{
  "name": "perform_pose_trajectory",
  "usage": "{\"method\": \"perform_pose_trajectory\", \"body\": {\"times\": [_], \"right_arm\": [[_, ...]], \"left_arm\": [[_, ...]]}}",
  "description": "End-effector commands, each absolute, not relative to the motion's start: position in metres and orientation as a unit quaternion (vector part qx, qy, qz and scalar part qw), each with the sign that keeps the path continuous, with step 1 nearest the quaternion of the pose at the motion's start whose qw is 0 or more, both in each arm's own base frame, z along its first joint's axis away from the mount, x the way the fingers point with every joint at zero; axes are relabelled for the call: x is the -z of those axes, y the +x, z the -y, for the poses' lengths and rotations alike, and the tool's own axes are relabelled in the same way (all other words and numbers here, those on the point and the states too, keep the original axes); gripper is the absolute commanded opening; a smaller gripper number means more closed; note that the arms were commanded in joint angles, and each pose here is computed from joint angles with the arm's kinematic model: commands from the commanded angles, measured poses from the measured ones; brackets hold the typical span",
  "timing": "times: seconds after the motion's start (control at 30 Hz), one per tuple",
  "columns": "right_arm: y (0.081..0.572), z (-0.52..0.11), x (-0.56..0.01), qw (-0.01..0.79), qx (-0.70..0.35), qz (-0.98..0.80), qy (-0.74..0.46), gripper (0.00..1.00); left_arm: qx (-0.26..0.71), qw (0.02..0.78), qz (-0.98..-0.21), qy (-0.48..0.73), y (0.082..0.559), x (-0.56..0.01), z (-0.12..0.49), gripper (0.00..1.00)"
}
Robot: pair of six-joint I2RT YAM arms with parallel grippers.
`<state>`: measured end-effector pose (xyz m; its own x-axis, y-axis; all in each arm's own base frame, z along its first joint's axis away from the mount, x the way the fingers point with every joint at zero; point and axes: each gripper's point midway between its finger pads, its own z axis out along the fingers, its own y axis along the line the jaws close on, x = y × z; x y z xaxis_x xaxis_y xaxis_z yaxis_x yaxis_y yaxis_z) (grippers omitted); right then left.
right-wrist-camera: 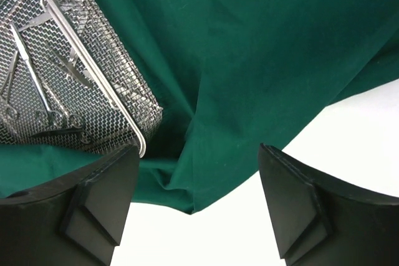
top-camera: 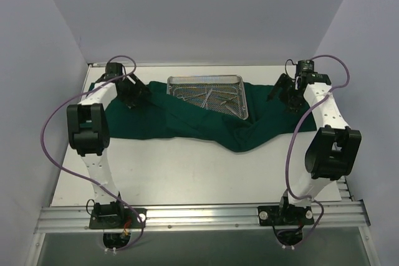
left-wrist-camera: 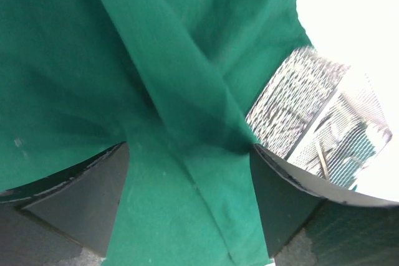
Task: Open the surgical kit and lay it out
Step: Open the surgical kit at the center of the board.
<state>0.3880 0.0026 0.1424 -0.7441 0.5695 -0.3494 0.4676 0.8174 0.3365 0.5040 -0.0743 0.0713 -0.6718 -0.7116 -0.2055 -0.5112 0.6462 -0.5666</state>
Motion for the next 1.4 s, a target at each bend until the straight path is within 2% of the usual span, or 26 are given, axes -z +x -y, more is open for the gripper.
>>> {"method": "perform_pose_trajectory", "body": {"times": [0.0,0.07,0.1,0.13,0.2,0.23,0.33,0.4,0.47,0.53,0.6,0.87,0.9,0.93,0.97,1.03,1.23,1.33,1.37], "right_arm": [[0.395,-0.002,-0.143,0.223,-0.094,-0.931,0.273,0.75],[0.402,-0.007,-0.142,0.226,-0.082,-0.932,0.270,0.73],[0.406,-0.005,-0.135,0.224,-0.065,-0.934,0.271,0.71],[0.409,-0.005,-0.133,0.226,-0.056,-0.934,0.270,0.68],[0.421,-0.004,-0.128,0.230,-0.036,-0.935,0.268,0.60],[0.426,-0.003,-0.126,0.233,-0.032,-0.935,0.267,0.56],[0.442,0.007,-0.112,0.229,0.003,-0.936,0.268,0.49],[0.449,0.020,-0.094,0.214,0.041,-0.939,0.267,0.46],[0.463,0.031,-0.094,0.226,0.063,-0.934,0.268,0.42],[0.478,0.038,-0.087,0.232,0.075,-0.933,0.266,0.38],[0.488,0.045,-0.075,0.232,0.092,-0.931,0.268,0.37],[0.527,0.056,-0.058,0.242,0.097,-0.926,0.273,0.38],[0.531,0.054,-0.058,0.246,0.092,-0.925,0.274,0.40],[0.533,0.054,-0.059,0.249,0.090,-0.924,0.275,0.42],[0.535,0.055,-0.058,0.250,0.090,-0.923,0.278,0.44],[0.539,0.053,-0.061,0.253,0.085,-0.922,0.279,0.47],[0.541,0.052,-0.060,0.250,0.081,-0.925,0.276,0.48],[0.540,0.051,-0.054,0.243,0.082,-0.926,0.276,0.48],[0.540,0.052,-0.051,0.241,0.083,-0.926,0.277,0.48]], "left_arm": [[0.273,0.257,-0.860,-0.346,0.538,-0.093,0.065,0.79],[0.276,0.254,-0.861,-0.344,0.541,-0.089,0.066,0.68],[0.279,0.258,-0.860,-0.341,0.544,-0.090,0.067,0.58],[0.282,0.262,-0.860,-0.334,0.546,-0.092,0.067,0.43],[0.280,0.263,-0.864,-0.325,0.545,-0.093,0.068,0.29],[0.277,0.268,-0.868,-0.314,0.545,-0.096,0.068,0.16],[0.253,0.254,-0.884,-0.302,0.527,-0.092,0.065,0.11],[0.244,0.267,-0.886,-0.291,0.519,-0.101,0.062,0.04],[0.233,0.263,-0.891,-0.288,0.507,-0.101,0.059,0.02],[0.222,0.262,-0.896,-0.280,0.500,-0.101,0.057,0.02],[0.216,0.265,-0.899,-0.272,0.493,-0.105,0.054,0.02],[0.213,0.276,-0.902,-0.257,0.487,-0.116,0.057,0.02],[0.215,0.275,-0.902,-0.255,0.488,-0.115,0.058,0.05],[0.217,0.277,-0.900,-0.258,0.491,-0.117,0.058,0.36],[0.219,0.275,-0.899,-0.260,0.493,-0.115,0.059,0.53],[0.231,0.282,-0.893,-0.265,0.503,-0.122,0.062,0.73],[0.254,0.268,-0.887,-0.277,0.521,-0.110,0.074,0.76],[0.257,0.267,-0.885,-0.282,0.524,-0.106,0.075,0.74],[0.257,0.262,-0.886,-0.284,0.524,-0.100,0.075,0.71]]}}
